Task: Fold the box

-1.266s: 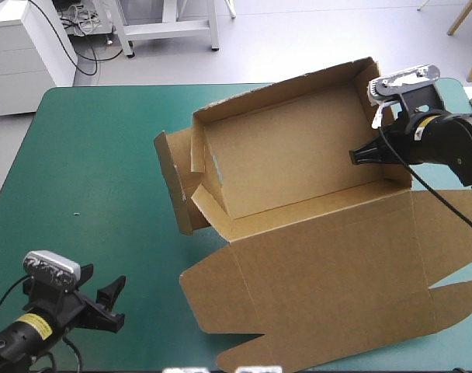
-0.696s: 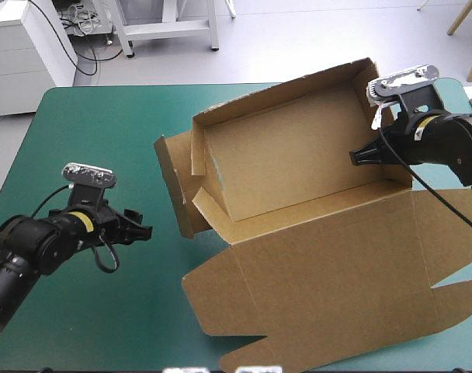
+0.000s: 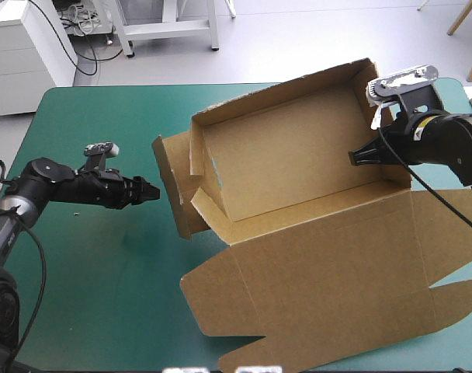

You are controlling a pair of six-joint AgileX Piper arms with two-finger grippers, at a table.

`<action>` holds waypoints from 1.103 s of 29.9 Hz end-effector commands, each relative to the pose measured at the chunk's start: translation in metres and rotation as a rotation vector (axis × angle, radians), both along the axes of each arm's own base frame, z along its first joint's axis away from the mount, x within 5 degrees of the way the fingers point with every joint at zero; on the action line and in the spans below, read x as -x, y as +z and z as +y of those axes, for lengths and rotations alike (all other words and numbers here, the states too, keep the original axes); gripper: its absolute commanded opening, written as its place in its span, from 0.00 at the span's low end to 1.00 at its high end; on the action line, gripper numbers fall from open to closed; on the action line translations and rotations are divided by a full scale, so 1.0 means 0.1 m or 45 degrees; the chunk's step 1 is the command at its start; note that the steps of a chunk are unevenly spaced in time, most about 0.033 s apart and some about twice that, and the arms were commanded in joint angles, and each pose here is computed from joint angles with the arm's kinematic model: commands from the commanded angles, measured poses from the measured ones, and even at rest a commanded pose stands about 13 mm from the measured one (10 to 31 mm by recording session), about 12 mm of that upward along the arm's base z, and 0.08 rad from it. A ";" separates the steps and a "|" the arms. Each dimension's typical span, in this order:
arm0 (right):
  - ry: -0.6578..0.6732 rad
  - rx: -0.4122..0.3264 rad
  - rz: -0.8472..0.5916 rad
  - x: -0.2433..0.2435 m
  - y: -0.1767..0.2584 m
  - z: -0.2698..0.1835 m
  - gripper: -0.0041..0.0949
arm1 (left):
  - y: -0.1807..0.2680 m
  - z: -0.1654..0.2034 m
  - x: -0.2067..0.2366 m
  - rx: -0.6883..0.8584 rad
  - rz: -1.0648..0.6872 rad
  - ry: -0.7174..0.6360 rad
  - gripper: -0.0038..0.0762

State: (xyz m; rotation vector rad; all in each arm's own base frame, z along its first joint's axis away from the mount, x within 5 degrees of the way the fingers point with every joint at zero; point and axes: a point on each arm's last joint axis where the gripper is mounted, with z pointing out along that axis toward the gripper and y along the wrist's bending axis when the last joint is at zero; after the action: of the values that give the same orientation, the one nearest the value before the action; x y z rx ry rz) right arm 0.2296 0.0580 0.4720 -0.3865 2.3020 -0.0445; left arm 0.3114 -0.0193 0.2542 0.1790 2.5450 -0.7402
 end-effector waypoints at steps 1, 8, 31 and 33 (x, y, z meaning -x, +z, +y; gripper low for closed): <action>0.002 -0.043 -0.130 0.04 0.16 -0.01 0.02 | 0.11 -0.13 -0.13 0.258 -0.118 -0.060 0.61; -0.005 -0.038 -0.077 -0.18 0.02 0.06 0.02 | 0.14 -0.26 -0.12 0.519 -0.144 -0.237 0.61; 0.001 -0.041 -0.006 -0.94 -0.51 0.31 0.02 | 0.71 -0.54 0.17 0.749 -0.383 -0.444 0.61; 0.003 -0.041 -0.008 -0.98 -0.54 0.32 0.02 | 0.76 -0.54 0.18 0.782 -0.404 -0.428 0.61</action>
State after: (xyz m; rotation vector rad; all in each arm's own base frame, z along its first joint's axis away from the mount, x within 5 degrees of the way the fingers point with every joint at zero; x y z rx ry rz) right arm 0.3307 0.0904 0.3948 -0.4013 2.4229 -0.0359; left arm 0.3055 -0.0664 0.2946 0.4314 2.0801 -1.3224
